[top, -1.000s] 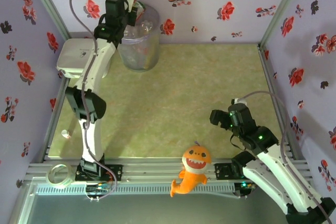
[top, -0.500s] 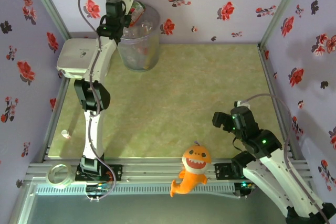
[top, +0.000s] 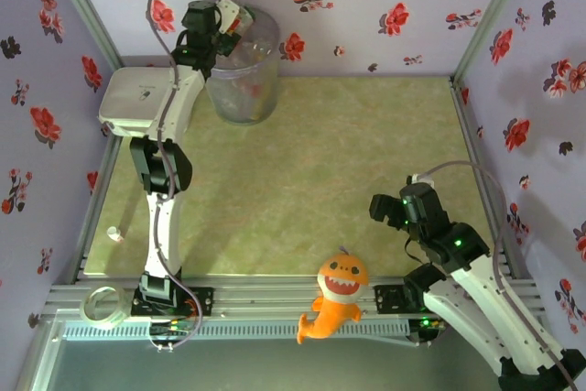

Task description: Put the plastic bottles in the bin

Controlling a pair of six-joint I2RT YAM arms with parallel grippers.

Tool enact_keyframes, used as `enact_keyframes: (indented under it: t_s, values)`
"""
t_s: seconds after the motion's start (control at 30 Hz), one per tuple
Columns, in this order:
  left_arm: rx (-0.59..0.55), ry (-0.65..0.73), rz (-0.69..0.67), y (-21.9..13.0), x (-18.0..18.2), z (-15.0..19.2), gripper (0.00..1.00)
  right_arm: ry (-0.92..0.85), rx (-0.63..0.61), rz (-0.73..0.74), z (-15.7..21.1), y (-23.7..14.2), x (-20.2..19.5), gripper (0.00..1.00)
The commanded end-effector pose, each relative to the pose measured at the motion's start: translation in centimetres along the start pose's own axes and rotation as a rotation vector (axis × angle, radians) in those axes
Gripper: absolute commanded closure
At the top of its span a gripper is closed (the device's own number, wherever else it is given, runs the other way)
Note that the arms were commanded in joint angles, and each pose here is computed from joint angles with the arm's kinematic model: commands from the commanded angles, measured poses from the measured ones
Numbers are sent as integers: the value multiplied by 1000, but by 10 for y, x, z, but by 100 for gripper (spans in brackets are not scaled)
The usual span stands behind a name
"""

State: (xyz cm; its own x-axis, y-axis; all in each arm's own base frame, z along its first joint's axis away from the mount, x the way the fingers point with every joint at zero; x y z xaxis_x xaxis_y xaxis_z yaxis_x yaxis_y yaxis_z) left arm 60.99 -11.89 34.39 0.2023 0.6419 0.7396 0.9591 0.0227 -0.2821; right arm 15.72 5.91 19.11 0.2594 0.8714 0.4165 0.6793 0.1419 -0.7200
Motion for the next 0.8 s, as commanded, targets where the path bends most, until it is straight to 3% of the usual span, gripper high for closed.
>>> enact_keyframes:
  t_s: [0.0,0.33,0.57,0.77]
  values:
    - [-14,51,19,-12,0,-7,0,13,-42,-3,-10,-5,4,5]
    - [-140,41,-43,-63,30,-52,0,16,-34,-5,-8,0,5,5]
    - [-177,-75,-62,-63,42,-57,1,19,-30,-6,-7,0,4,5]
    - [-182,-333,-41,-43,54,-42,23,22,-24,-5,-5,1,2,5]
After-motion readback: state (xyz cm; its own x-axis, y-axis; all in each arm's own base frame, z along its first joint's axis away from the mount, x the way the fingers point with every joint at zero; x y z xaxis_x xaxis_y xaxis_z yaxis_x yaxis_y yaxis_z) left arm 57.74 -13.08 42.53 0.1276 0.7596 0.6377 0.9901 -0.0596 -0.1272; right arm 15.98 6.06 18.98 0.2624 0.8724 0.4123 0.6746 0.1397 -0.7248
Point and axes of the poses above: each hand's point on the last joint's axis, 136 mm out from that joint toward the fingers, its own y axis out along the fingers, its own x axis along the line the jaws close on, z = x × y, the point moved 5 cm from there along -y, back along the fingers, and after that the axes turned 13 degrees about y, right-handed, at the moved point
